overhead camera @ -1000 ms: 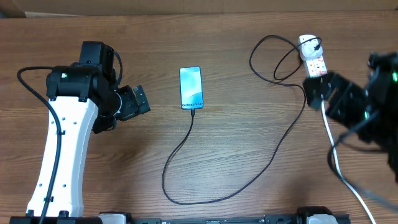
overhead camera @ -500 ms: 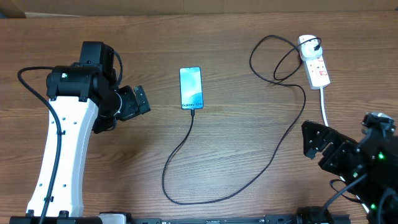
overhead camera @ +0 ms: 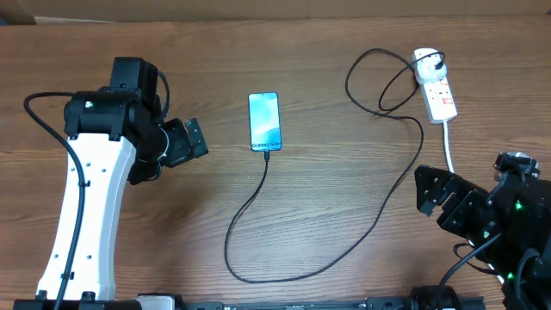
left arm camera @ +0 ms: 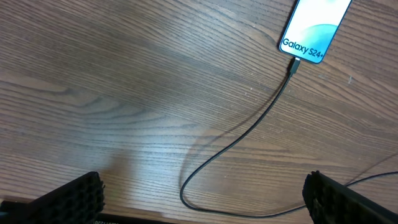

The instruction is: Plug charger to phone and switch on socket

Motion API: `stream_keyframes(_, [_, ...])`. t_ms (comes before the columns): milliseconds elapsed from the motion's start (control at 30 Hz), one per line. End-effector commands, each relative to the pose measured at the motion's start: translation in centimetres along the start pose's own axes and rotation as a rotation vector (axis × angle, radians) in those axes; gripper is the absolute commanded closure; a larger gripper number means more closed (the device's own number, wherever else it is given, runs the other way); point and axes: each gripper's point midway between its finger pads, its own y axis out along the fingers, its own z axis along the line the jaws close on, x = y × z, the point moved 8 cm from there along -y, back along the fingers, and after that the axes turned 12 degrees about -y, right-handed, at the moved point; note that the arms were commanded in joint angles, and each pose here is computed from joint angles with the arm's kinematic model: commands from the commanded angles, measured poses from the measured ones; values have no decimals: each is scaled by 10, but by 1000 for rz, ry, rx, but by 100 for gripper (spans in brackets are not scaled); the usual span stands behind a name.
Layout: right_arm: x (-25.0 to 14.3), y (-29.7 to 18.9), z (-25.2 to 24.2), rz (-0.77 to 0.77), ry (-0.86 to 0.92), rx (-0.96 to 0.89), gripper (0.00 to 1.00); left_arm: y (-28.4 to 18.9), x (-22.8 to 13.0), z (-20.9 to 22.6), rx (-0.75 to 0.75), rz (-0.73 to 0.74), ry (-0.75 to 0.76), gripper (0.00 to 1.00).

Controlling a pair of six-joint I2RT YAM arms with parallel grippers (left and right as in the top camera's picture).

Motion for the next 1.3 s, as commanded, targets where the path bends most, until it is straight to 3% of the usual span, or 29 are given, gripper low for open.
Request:
stream_keyframes(0, [-1,-1,-1,-4,-2,-6,0,2,2,0,-5,-3,15,0])
stream_keyframes(900, [-10,-1,-4,51,1,-27,0,2,2,0,-5,-3,14,1])
stream_keyframes(1267, [-24,11,-16,-75,-50,-57,0,2,2,0,-5,-3,14,0])
